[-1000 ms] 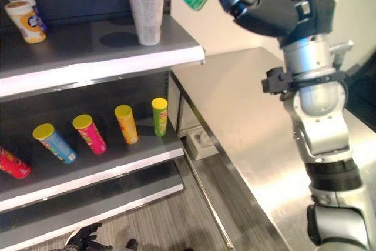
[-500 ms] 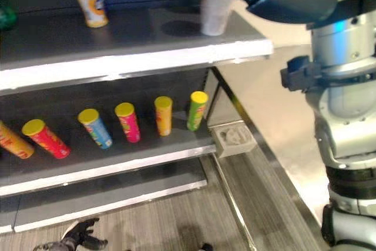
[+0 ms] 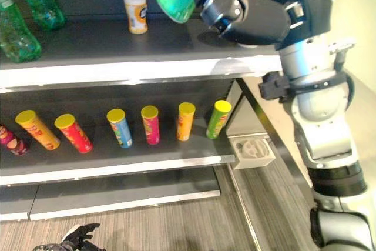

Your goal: Put the goods on the table back onto the shelves and tidy them up.

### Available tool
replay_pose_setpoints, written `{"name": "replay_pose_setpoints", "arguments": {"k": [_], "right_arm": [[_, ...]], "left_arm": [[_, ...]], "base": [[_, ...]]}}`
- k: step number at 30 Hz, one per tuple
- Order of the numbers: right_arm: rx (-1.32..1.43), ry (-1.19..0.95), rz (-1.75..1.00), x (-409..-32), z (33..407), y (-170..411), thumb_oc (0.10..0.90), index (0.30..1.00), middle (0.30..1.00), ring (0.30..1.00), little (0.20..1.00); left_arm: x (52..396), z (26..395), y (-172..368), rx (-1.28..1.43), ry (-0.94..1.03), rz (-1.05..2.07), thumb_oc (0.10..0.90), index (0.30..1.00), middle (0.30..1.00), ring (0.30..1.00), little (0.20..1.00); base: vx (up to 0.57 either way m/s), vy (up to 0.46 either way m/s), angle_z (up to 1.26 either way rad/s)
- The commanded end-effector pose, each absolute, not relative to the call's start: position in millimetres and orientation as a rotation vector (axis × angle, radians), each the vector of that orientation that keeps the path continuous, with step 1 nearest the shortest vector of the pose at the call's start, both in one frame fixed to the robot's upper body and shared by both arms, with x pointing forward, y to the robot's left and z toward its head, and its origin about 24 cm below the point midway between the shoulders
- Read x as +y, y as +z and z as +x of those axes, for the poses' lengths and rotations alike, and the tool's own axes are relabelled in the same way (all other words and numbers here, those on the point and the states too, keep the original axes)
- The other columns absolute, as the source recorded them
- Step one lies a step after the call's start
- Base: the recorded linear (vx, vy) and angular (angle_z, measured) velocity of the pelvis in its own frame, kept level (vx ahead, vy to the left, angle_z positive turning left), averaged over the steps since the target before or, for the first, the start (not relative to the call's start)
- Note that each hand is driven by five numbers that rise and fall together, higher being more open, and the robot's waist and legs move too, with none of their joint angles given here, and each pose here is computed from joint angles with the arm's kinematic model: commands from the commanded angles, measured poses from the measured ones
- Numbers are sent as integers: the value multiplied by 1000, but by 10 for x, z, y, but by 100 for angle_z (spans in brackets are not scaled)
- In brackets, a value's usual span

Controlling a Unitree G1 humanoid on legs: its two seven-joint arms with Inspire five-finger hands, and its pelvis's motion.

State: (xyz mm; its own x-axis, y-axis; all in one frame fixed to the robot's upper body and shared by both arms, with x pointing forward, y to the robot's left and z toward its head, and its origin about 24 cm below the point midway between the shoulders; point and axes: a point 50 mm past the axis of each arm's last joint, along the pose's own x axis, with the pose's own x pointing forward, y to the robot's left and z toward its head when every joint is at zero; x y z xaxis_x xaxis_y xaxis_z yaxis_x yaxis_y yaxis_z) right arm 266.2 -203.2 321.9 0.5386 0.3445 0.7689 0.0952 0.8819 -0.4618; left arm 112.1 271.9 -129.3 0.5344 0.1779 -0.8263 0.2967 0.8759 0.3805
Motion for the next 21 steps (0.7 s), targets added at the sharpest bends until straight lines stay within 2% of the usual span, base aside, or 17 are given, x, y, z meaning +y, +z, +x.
{"name": "replay_pose_setpoints", "arguments": {"k": [1,9,13,21], "right_arm": [[-1185,179,-473,-1940,2492,3580,400,300,300,300,300],[-1130,202,-597,-1779,2634,3558,400,300,300,300,300],[-1091,108,-792,-1813,2740,3576,400,300,300,300,300],[-976,39,-876,-1876,3005,3501,400,300,300,300,300]], "left_arm": [[2828,1143,-1221,975,-70,569,800,900,900,900,900],[2832,886,-1326,1064,24,494,800,900,900,900,900],[2844,834,-1345,1082,75,466,800,900,900,900,900],[2824,788,-1356,1086,112,417,800,900,900,900,900]], "base": [[115,-114,7],[44,-87,7],[30,-74,24],[25,-57,22]]}}
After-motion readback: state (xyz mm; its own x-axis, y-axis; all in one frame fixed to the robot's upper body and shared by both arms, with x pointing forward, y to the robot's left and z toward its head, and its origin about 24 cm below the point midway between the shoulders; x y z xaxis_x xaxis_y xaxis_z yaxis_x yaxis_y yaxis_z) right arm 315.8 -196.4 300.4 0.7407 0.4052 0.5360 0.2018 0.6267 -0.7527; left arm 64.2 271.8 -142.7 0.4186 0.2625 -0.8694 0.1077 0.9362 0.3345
